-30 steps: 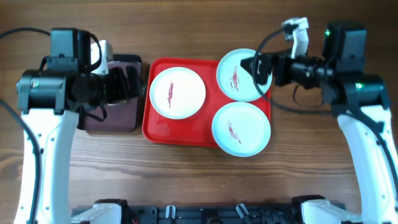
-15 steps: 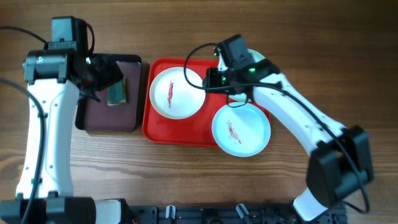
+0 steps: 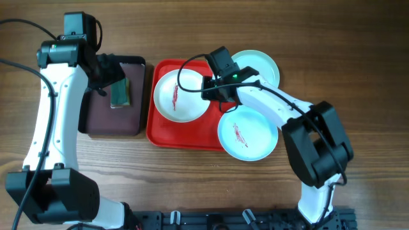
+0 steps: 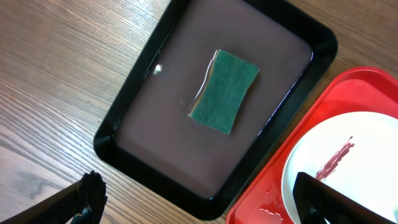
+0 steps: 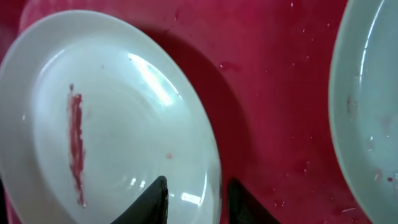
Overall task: Clean dirty plates on tray and stack at the side
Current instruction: 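Reach left gripper to the sponge and right gripper to the white plate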
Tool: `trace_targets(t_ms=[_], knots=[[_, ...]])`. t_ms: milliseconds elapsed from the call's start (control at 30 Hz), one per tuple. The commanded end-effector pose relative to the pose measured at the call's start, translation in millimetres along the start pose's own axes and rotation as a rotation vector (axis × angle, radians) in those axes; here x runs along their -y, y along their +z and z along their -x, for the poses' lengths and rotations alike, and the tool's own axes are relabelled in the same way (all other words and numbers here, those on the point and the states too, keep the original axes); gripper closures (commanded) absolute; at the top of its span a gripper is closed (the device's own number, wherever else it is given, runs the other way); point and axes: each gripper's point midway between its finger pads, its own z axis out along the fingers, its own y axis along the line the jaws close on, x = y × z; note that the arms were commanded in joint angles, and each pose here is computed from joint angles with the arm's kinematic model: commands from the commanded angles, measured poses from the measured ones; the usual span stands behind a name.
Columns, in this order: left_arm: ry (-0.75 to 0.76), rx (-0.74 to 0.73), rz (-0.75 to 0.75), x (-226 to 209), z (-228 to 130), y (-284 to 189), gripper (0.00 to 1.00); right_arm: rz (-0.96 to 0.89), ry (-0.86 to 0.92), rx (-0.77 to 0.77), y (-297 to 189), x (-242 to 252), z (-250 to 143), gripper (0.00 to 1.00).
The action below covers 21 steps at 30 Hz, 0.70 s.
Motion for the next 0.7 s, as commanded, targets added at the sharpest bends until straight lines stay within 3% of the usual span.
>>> trace_targets(t_ms=[0,100,200,433,667], knots=[[0.018,-0.007,0.010,0.0,4.6,6.9,0.06,-0.037,0.017,-0.012,20.2,8.1,-2.6,0.73],[0.022,-0.027,0.019,1.6,3.8,16.4,0.06,-0.037,0.023,-0.014,21.6,8.3,-3.3,0.80],[0.026,-0.057,0.012,6.4,1.7,27.5,0.06,-0.052,0.040,-0.008,21.8,10.3,-3.1,0.95],[0.025,-0.161,-0.025,20.3,-6.7,65.5,0.09,-0.063,0.040,-0.013,25.2,13.3,-4.7,0.96],[0.200,-0.269,-0.086,25.5,-14.8,118.1,0.18,-0.064,0.037,-0.015,25.6,13.7,-5.3,0.96]])
